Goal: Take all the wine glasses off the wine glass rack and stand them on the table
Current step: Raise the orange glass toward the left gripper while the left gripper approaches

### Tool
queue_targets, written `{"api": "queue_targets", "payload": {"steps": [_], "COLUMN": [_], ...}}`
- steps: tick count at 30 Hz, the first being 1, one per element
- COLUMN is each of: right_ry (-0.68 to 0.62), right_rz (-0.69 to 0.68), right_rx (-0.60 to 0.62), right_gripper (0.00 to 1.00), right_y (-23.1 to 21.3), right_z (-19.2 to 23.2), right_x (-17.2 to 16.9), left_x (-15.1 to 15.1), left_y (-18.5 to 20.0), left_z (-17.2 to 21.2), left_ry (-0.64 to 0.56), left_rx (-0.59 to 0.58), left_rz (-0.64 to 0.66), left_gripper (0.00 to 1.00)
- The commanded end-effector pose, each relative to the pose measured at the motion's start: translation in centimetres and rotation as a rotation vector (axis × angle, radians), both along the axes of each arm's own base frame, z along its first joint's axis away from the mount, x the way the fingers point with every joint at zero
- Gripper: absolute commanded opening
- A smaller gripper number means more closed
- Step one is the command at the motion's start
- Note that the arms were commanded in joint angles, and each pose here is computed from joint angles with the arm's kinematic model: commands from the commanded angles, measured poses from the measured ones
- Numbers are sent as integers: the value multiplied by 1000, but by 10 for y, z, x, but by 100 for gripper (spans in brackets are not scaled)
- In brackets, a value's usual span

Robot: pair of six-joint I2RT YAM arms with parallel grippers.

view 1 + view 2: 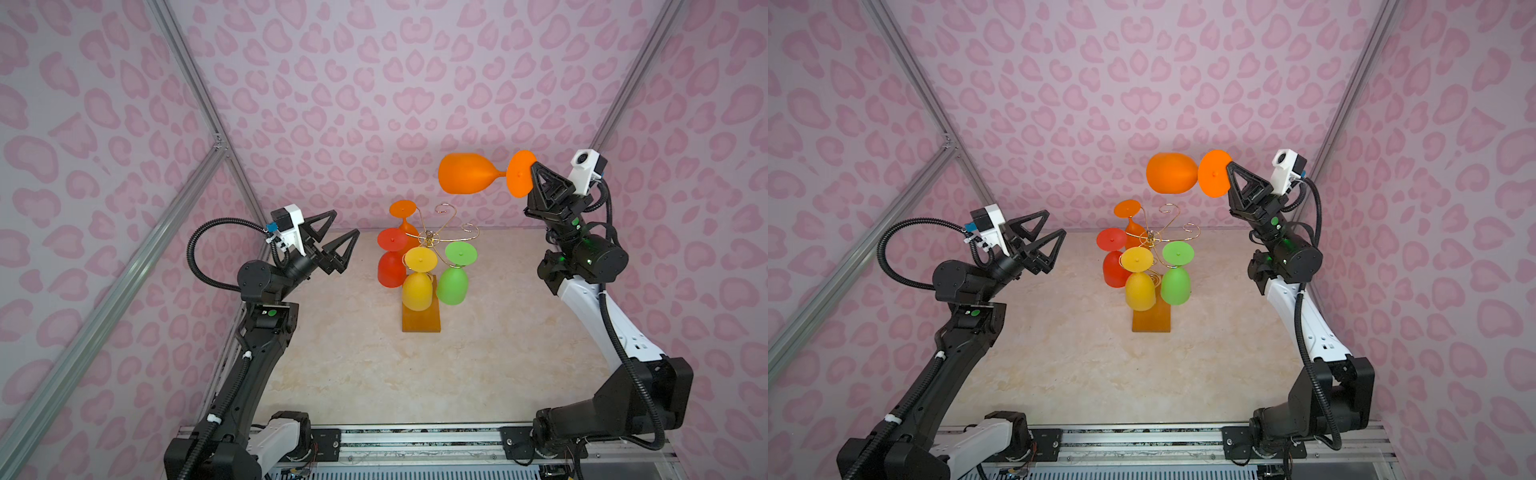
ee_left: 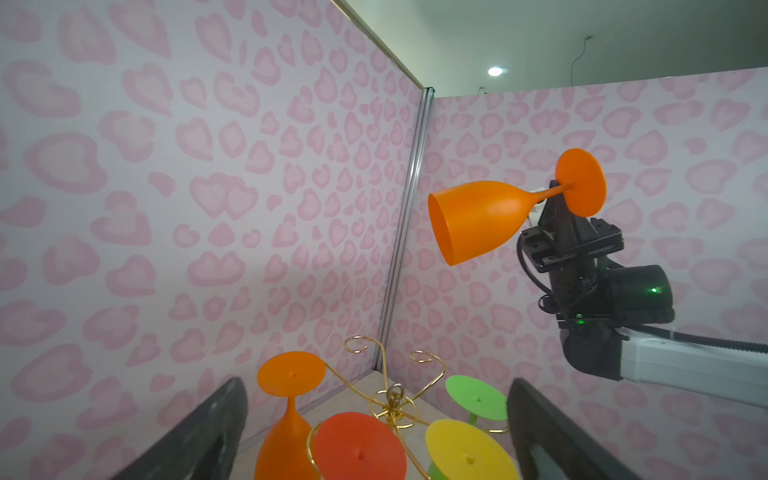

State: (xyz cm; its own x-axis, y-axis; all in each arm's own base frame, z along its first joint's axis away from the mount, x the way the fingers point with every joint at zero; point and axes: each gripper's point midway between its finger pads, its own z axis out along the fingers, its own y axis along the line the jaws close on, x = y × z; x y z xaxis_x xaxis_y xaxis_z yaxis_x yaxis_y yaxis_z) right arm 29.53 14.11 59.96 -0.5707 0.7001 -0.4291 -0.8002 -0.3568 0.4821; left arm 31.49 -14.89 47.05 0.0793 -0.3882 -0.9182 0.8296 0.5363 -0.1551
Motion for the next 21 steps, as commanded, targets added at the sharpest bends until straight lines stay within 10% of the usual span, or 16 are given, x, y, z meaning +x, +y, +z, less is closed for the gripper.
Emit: {"api": "queue_targets", "payload": {"steps": [1,15,21], "right_ry": [-80,8,15], "right_rz": [82,200,221], "right_rx": [4,-10,-11], "right_gripper": [0,0,0], "right_y": [16,68,77], "right_z": [3,-31,-33], "right_x": [-24,-13,-10], "left_x": [-13,11,7], "left_y": [-14,-38,-50], "left_z": [16,26,22], "left_ry": [-77,-71,-59], "left_rx": [23,-25,-4], "left_rz": [-114,-267,-333], "left_gripper": [99,99,82]}}
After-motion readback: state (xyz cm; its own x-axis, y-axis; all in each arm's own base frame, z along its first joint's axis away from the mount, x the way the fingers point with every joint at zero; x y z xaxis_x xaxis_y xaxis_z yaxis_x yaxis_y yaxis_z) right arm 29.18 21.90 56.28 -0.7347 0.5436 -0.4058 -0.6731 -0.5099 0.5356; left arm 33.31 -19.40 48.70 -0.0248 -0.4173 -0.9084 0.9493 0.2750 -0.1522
